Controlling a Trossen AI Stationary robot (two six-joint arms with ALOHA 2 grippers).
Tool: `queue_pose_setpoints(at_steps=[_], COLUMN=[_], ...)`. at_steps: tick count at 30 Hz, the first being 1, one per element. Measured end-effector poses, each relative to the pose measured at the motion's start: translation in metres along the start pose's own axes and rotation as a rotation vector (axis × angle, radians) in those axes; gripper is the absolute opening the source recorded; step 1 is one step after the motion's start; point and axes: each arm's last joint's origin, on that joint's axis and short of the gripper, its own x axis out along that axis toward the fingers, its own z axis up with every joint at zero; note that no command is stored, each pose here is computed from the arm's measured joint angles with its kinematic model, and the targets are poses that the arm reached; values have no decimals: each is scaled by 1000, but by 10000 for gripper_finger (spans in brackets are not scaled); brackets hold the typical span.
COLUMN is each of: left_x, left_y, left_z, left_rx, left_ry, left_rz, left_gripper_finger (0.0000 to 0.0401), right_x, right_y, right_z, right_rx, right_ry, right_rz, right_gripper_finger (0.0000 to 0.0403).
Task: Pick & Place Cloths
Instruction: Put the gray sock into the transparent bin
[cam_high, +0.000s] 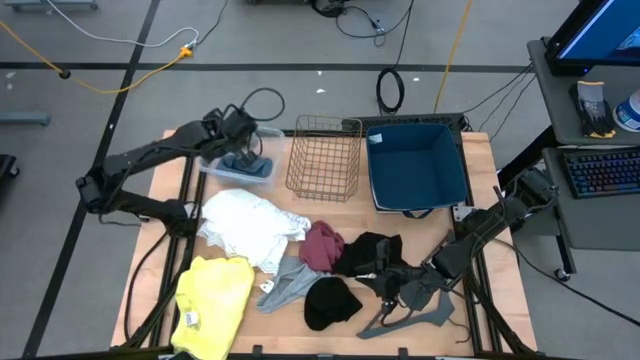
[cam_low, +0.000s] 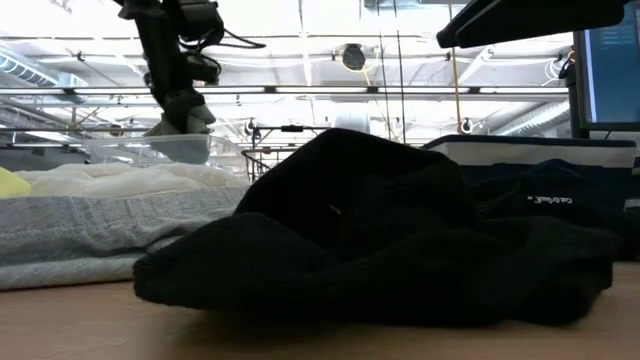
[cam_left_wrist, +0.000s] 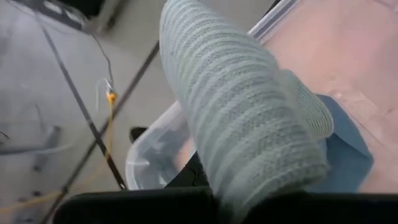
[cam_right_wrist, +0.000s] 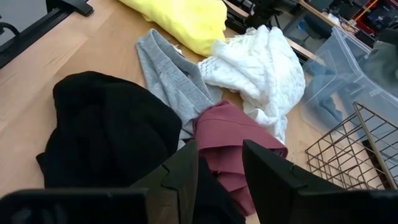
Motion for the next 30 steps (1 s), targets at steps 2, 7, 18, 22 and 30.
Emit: queue_pose_setpoints(at_steps=[2, 7, 18, 22, 30], left_x=[3, 7, 12, 14, 35], left_y=[2, 7, 13, 13, 4], left_z=[-1, -2, -10, -11, -6], left_rx=[-33, -114, -258, -274, -251], left_ry=[17, 27, 107, 125, 202], left_rz=[-16, -105, -238, -251, -252], left_gripper_finger=[11, 9, 16, 18, 31], right_x=[0, 0, 0, 0, 0], right_y=[0, 0, 0, 0, 0], right_z=[0, 0, 0, 0, 0], right_rx=[0, 0, 14, 15, 15], right_ry=[0, 0, -1, 0, -1], right_rz=[0, 0, 0, 0, 1], right_gripper_finger=[117, 115, 114, 114, 114])
